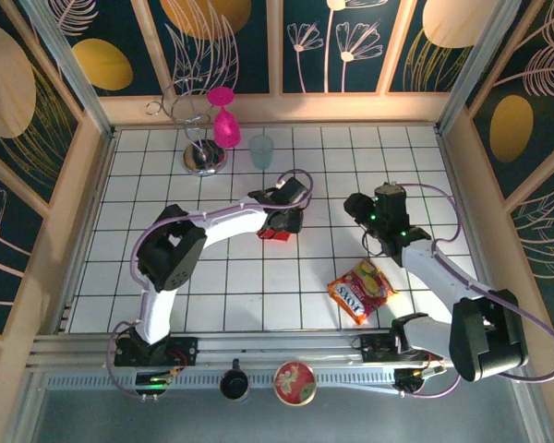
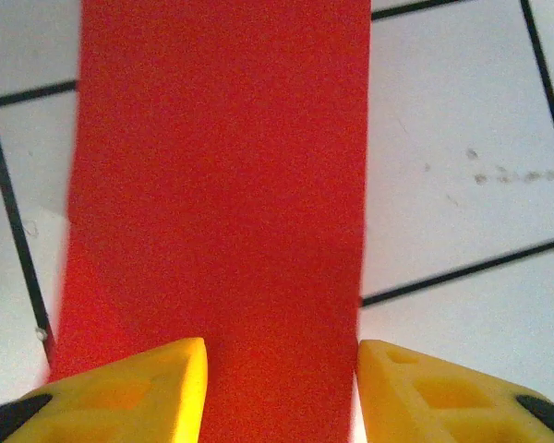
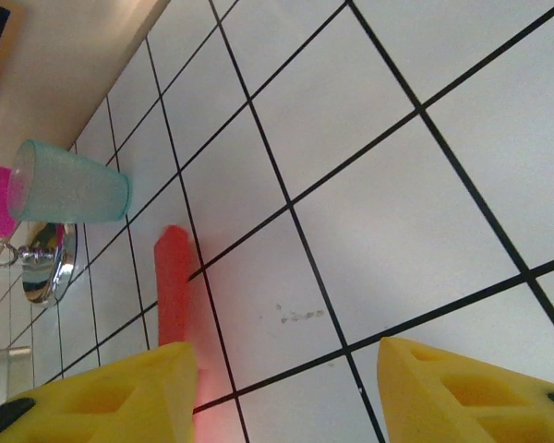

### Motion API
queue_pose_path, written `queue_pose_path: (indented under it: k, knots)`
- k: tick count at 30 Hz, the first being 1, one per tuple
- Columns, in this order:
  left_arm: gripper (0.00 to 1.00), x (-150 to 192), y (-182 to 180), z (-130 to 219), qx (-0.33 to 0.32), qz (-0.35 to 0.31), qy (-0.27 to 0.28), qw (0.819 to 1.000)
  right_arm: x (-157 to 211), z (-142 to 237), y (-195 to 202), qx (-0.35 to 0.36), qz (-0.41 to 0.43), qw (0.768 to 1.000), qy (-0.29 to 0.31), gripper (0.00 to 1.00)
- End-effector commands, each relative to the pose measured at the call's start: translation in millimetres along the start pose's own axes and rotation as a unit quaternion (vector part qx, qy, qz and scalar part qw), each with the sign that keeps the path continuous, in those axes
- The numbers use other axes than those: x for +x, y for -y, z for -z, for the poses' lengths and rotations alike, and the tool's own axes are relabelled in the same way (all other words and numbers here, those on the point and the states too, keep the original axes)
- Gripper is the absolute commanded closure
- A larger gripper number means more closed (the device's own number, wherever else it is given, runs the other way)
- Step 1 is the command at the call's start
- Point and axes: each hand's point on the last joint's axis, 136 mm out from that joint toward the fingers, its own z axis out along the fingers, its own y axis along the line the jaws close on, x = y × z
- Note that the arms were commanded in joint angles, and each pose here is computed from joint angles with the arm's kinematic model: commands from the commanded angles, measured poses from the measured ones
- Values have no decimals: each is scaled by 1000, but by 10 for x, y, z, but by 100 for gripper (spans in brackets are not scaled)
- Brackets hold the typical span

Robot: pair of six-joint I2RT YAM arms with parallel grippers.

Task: Fold a paper plane with a square sheet of paper (pick it up from the middle)
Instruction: Turn over the paper at the center of the table.

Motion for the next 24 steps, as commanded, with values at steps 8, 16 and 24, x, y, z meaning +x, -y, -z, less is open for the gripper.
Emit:
queue_pose_path:
  k: [8, 16, 24]
  knots:
    - [33, -219, -300, 632, 139, 159, 97, 973, 491, -201, -567, -70, 72, 991, -85, 45]
    - [16, -40, -942, 714, 117, 236, 134, 955, 978, -514, -990, -130, 61, 977, -156, 56]
    - [1, 41, -1165, 637, 119, 270, 133, 946, 1324, -962, -1163, -127, 87, 962, -225, 67]
